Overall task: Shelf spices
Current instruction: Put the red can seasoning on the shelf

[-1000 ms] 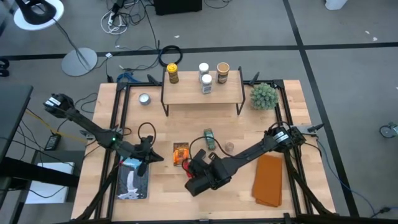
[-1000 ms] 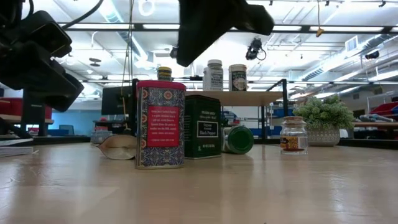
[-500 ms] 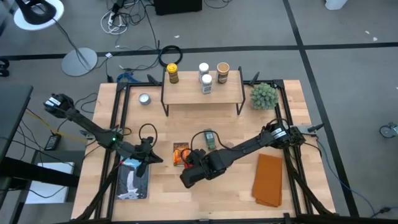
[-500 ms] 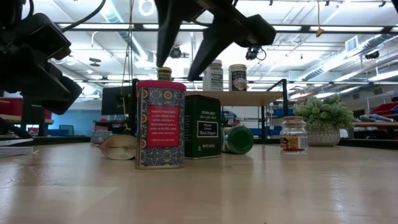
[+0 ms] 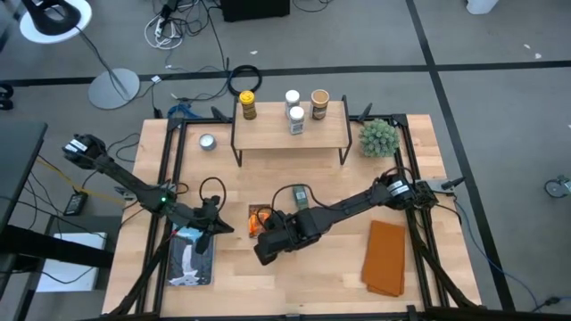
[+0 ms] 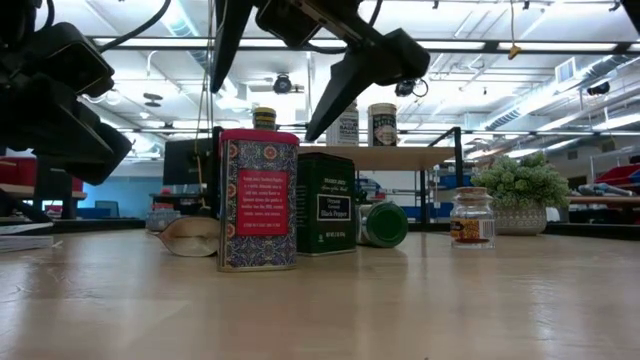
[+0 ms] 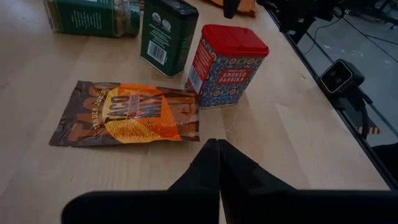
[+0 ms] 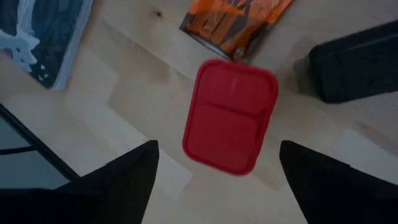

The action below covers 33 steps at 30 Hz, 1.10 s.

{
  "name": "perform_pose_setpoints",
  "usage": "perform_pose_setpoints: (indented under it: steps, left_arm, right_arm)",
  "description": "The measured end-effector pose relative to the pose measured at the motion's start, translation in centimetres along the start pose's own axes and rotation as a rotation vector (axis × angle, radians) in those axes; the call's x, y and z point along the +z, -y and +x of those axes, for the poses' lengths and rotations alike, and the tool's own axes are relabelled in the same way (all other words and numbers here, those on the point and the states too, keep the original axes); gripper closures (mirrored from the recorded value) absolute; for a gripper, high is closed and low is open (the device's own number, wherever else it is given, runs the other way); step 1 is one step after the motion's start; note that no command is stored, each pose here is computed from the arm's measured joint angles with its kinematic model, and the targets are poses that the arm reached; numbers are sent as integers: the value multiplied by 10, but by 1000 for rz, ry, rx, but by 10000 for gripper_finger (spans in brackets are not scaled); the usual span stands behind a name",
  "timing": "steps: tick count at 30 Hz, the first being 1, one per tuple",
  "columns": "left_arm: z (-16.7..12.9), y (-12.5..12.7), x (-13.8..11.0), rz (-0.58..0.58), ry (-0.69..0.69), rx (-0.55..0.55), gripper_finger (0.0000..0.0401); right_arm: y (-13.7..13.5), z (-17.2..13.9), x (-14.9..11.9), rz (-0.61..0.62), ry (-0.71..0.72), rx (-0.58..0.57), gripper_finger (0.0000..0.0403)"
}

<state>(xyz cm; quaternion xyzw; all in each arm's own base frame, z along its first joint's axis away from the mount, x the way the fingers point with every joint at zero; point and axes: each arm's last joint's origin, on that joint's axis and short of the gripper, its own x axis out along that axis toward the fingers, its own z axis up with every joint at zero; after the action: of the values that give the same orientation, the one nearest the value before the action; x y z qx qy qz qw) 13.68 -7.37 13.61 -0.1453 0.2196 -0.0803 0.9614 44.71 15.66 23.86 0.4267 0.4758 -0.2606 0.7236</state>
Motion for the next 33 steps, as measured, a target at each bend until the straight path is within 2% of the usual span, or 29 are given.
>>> perform_pose_setpoints:
  steps: [6,14,18,24,33]
  left_arm:
    - [0,0,0,0,0,0,400]
    - [0,0,0,1,0,1,400]
    - [0,0,0,1,1,1,400]
    - [0,0,0,3,1,1,400]
    - [0,0,0,3,1,0,400]
  right_arm:
    - [2,2,8,25,8,-2,65]
    - [7,23,7,64,-22,41,75]
    - [15,27,4,95,-52,-29,82]
    - [23,34,2,94,-81,-64,96]
    - [27,35,15,-51,-86,-65,97]
